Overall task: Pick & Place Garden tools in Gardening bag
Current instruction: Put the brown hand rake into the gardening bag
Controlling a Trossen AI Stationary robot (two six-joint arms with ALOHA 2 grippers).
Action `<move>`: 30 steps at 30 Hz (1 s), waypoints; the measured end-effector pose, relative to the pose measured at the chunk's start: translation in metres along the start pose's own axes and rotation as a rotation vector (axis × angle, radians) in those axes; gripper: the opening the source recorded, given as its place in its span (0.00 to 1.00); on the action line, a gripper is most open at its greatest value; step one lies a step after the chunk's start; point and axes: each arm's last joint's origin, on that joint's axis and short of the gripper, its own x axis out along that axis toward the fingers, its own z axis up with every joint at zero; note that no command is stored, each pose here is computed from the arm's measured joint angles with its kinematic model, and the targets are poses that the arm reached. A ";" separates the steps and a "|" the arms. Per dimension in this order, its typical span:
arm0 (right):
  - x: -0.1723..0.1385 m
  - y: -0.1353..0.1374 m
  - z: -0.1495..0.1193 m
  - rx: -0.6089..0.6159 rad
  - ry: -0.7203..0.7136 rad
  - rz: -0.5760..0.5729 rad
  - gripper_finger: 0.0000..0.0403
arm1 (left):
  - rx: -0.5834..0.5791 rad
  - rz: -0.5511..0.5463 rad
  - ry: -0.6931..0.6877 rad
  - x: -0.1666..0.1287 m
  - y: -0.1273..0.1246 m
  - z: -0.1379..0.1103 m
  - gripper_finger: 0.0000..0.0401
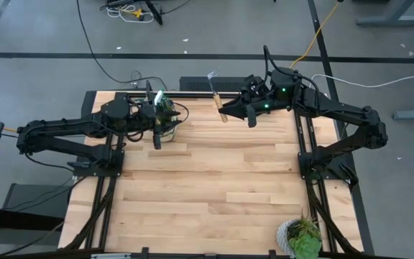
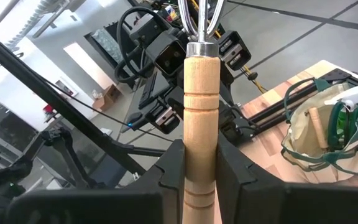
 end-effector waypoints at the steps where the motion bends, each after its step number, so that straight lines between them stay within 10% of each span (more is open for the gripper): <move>1: 0.000 0.000 0.000 0.000 0.000 0.000 0.12 | 0.000 0.000 0.000 0.000 0.000 0.000 0.33; 30: 0.000 0.004 0.004 0.024 -0.023 0.060 0.12 | 0.000 0.000 0.000 0.000 0.000 0.000 0.33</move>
